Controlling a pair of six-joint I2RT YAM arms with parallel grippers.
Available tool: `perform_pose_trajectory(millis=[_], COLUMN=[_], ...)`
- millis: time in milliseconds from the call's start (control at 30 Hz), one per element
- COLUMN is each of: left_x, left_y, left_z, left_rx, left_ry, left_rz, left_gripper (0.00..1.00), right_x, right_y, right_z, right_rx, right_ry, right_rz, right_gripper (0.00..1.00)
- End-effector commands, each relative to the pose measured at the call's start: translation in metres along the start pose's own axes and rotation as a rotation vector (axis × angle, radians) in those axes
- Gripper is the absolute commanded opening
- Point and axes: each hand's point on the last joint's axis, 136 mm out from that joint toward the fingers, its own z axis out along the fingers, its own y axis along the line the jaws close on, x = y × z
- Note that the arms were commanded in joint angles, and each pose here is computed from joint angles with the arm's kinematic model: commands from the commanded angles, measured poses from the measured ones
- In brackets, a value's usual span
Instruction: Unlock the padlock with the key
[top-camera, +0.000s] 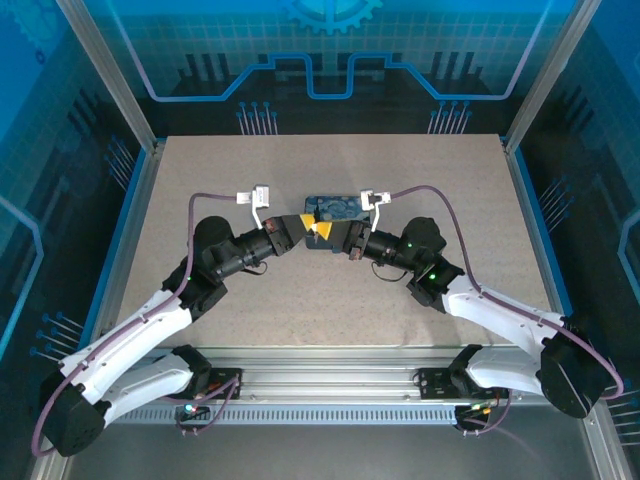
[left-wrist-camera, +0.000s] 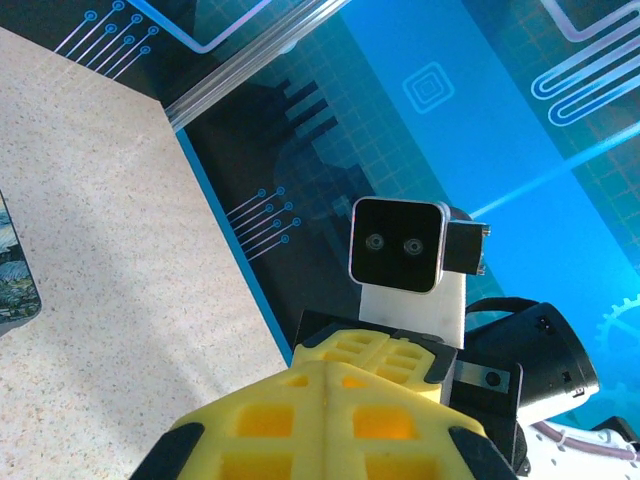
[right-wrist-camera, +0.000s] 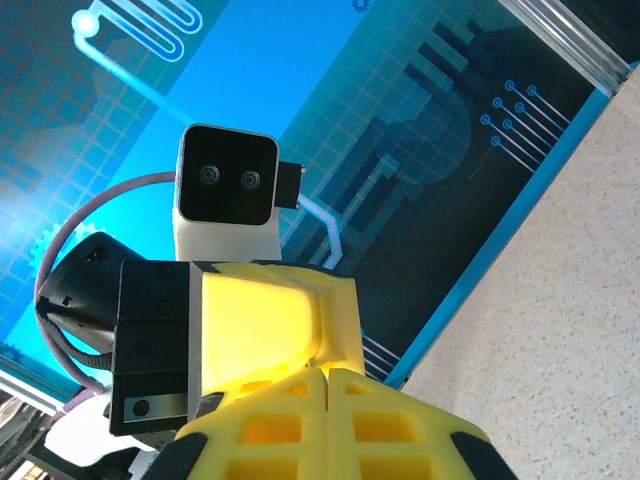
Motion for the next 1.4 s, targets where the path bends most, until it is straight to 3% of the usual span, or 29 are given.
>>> perform_pose_trajectory(millis=[0,233,367,433,533,733,833,867,933,1000,1100,1233,1367], left_x=[-0.003,-0.001,-0.001,-0.001,-0.001,0.0,0.0,0.001,0.0,0.001,0.007,0.028,0.05], left_y=[-0.006,-0.006,-0.005,-0.004,-0.004,-0.004,-0.004,-0.003,0.0,0.005,0.023,0.052,0.081], left_z=[-0.003,-0.003,-0.005,-0.006,-0.007,-0.007,-0.006,-0.006,-0.008,-0.009,-0.011,-0.012,-0.009], left_rx=[0.024,0.026,0.009,0.003,0.002,-0.001,-0.004,-0.009,-0.025,-0.051,-0.138,-0.223,-0.266], left_ry=[-0.02,-0.005,-0.008,-0.01,-0.009,-0.004,-0.001,0.002,-0.005,-0.006,0.021,0.093,0.148], left_rz=[0.001,0.002,0.006,0.008,0.01,0.016,0.018,0.02,0.021,0.027,0.028,0.021,0.007], left_gripper=[0.0,0.0,0.32,0.34,0.29,0.01,0.0,0.08,0.37,0.49,0.76,0.99,0.99], right_x=[0.002,0.002,0.002,0.002,0.001,0.001,0.002,0.002,0.002,0.0,-0.008,-0.022,-0.038], right_y=[0.009,0.008,0.005,0.006,0.005,0.004,0.003,0.002,0.0,-0.004,-0.018,-0.045,-0.081], right_z=[0.001,0.0,-0.003,-0.005,-0.008,-0.009,-0.01,-0.01,-0.012,-0.017,-0.033,-0.062,-0.084], right_rx=[-0.039,-0.032,-0.016,-0.01,0.0,0.004,0.007,0.011,0.025,0.047,0.133,0.313,0.502], right_ry=[0.008,0.008,0.004,0.0,-0.006,-0.005,-0.005,-0.003,-0.001,-0.004,-0.02,-0.038,-0.031], right_rz=[-0.028,-0.038,-0.044,-0.051,-0.056,-0.056,-0.059,-0.059,-0.064,-0.07,-0.08,-0.125,-0.158], right_gripper=[0.0,0.0,0.0,0.0,0.0,0.0,0.0,0.0,0.0,0.0,0.0,0.0,0.0])
